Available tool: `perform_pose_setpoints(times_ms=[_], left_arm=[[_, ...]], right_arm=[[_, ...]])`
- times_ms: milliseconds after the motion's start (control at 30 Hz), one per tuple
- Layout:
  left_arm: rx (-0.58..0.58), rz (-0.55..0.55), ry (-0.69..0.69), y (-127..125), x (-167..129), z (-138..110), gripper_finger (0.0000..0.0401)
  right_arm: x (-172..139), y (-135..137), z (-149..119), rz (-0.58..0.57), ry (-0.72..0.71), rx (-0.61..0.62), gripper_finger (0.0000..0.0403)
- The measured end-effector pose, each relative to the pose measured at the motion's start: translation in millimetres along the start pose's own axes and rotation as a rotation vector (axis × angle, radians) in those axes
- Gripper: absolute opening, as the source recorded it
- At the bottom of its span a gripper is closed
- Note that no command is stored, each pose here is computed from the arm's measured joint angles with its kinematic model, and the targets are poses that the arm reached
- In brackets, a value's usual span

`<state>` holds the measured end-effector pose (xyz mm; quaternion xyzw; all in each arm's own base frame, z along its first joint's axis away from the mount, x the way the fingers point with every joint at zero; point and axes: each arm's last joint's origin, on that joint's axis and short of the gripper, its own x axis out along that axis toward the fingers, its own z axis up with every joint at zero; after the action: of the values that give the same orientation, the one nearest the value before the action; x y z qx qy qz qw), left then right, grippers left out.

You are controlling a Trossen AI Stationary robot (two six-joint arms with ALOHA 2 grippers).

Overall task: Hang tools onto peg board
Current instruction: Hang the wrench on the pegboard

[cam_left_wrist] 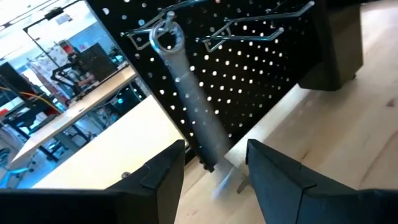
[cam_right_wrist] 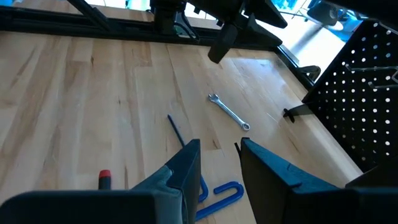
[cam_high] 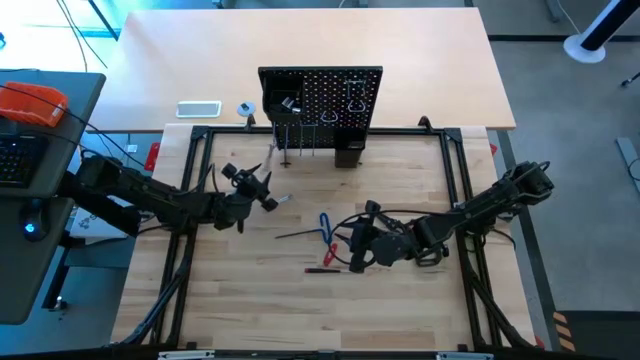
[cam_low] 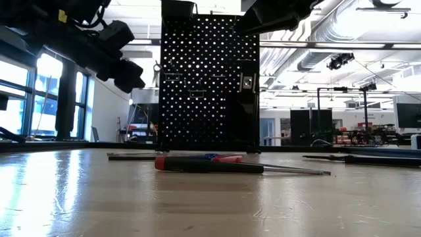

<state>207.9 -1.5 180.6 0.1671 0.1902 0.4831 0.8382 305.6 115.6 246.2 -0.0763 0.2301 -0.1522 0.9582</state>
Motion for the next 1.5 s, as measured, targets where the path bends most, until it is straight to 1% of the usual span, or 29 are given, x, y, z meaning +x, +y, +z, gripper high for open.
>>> perform_pose_setpoints(times_ms=[233,333,533,667,800,967,1167,1267,1333,1500], left_arm=[[0.017,-0.066,-0.033,-7,-14,1,0.0167],[0.023,-0.104,-0.053,-10,-22,1,0.0168],[0.001,-0.236,-0.091,-18,-40,1,0.0168],[0.000,-0.315,-0.090,-22,-50,-3,0.0168],[0.012,-0.358,-0.026,-23,-54,-16,0.0168],[-0.035,-0.403,0.100,-21,-54,-32,0.0168],[-0.040,-0.433,0.180,-20,-53,-41,0.0168],[-0.046,-0.455,0.228,-21,-49,-54,0.0168],[-0.076,-0.466,0.244,-23,-45,-62,0.0168],[-0.141,-0.447,0.238,-26,-33,-76,0.0168]], right_arm=[[0,0,-7,0.018,0.065,-0.019,0.0108],[-1,0,-12,0.056,0.112,-0.026,0.0108],[-2,3,-17,0.181,0.180,-0.030,0.0108],[-4,6,-18,0.205,0.191,-0.039,0.0108],[-4,7,-18,0.207,0.191,-0.040,0.0108],[-4,7,-18,0.206,0.192,-0.037,0.0108],[-3,8,-20,0.198,0.194,-0.039,0.0108],[3,11,-24,0.190,0.205,-0.048,0.0108],[8,15,-29,0.185,0.218,-0.057,0.0108],[21,24,-38,0.177,0.215,-0.070,0.0108]])
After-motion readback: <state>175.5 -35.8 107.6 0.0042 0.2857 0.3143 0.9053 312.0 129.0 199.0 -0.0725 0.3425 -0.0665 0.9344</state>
